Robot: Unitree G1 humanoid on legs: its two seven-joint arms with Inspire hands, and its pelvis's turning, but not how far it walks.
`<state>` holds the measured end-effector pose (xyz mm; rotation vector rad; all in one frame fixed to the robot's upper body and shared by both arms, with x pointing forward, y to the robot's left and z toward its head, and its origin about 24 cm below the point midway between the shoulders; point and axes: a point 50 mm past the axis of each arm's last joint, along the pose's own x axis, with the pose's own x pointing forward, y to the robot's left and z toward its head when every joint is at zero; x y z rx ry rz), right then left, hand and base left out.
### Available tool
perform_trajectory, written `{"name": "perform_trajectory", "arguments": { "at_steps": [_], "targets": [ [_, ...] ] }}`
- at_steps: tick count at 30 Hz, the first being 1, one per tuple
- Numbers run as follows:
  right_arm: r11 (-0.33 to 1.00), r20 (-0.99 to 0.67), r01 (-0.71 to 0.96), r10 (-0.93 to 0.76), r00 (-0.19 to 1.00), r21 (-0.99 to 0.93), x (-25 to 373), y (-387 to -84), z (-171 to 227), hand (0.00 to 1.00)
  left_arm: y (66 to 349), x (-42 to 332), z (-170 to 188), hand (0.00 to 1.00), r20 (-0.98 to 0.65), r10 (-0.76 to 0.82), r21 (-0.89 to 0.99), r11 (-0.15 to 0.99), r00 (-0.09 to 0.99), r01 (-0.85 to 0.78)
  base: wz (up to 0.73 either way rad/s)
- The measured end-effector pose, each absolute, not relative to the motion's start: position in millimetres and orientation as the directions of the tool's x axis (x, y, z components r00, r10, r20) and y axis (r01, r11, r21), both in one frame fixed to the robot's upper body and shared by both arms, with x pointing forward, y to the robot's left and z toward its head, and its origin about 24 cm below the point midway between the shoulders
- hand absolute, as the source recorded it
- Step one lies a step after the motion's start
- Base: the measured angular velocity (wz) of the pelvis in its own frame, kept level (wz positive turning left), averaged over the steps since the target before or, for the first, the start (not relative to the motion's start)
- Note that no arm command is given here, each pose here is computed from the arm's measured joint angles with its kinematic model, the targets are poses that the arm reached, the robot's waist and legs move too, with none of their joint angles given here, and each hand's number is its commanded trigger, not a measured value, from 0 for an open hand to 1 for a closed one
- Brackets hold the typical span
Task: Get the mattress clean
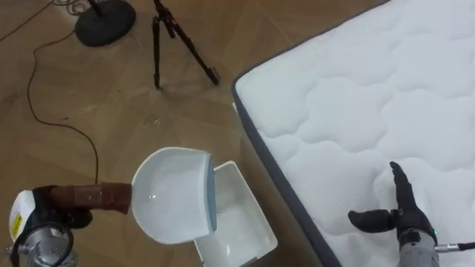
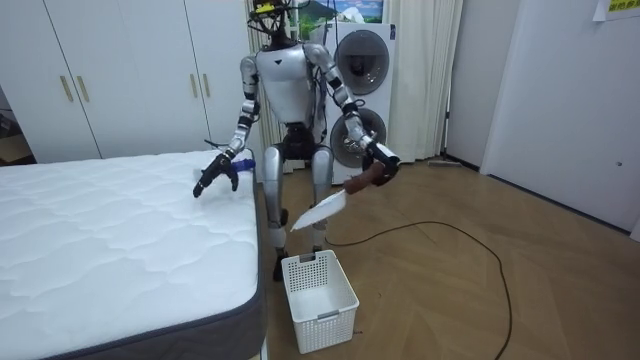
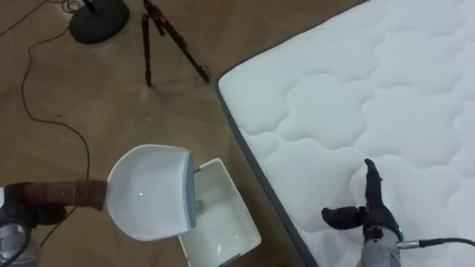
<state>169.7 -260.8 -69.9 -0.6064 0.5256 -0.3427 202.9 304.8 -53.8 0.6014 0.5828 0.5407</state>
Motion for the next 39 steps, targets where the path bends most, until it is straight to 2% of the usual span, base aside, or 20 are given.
{"name": "perform_trajectory", "arguments": {
  "at_steps": [4, 8, 20, 28, 39],
  "targets": [
    [0.774, -0.371, 0.157, -0.458, 0.808, -0.613, 164, -261, -71, 0.00, 296, 201, -49, 1.00, -0.329, 0.580, 0.617, 0.730, 0.745, -0.296, -0.68],
    [0.795, -0.342, 0.192, -0.447, 0.827, -0.576, 171, -254, -62, 0.00, 293, 187, -46, 1.00, -0.329, 0.583, 0.558, 0.754, 0.743, -0.345, -1.43],
    [0.817, -0.345, 0.193, -0.426, 0.836, -0.543, 177, -244, -59, 0.00, 281, 193, -43, 1.00, -0.369, 0.540, 0.440, 0.818, 0.756, -0.370, -1.05],
    [0.822, -0.334, 0.217, -0.434, 0.837, -0.526, 169, -247, -57, 0.00, 270, 182, -54, 1.00, -0.438, 0.469, 0.379, 0.870, 0.767, -0.316, -0.22],
    [0.841, -0.416, 0.139, -0.394, 0.819, -0.523, 157, -247, -64, 0.00, 256, 156, -75, 1.00, -0.539, 0.428, 0.326, 0.900, 0.726, -0.288, -0.79]
  ]
}}
